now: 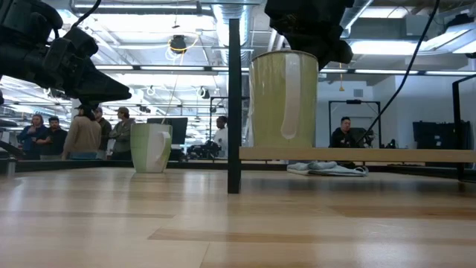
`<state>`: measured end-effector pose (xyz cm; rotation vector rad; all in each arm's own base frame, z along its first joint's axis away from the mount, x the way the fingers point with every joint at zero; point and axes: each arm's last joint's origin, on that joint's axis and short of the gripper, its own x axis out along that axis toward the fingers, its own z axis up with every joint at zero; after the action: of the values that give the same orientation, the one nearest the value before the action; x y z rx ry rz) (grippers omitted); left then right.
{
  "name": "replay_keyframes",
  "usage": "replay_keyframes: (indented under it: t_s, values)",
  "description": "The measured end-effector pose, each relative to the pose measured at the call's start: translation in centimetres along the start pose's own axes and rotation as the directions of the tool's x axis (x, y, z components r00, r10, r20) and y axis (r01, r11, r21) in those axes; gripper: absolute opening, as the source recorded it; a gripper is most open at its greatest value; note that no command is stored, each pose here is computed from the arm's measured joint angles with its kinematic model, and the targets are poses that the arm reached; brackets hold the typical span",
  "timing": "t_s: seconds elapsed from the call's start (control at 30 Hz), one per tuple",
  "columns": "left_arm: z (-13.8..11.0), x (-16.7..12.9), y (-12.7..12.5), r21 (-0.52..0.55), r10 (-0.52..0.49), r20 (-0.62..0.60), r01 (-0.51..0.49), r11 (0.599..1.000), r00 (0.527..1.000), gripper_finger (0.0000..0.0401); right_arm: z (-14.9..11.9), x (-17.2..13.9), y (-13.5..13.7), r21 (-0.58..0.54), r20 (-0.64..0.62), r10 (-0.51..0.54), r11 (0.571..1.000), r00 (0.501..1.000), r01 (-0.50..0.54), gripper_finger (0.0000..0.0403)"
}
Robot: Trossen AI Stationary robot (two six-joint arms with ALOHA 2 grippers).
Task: Stack small to large cups/mugs on shelf
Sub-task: Put the light green mug on the shelf
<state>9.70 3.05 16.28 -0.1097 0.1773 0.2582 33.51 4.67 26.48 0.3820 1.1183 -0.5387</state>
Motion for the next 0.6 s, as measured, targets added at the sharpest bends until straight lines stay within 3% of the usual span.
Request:
replay_keyframes:
  t_s: [0.6]
  values:
    - [-0.03, 0.01, 0.0, 0.0, 0.0, -0.002, 0.0, 1.0, 1.0, 0.0122, -0.09, 0.14, -0.02, -0.003, -0.007, -0.005, 1.0, 1.0, 0.005, 0.0081]
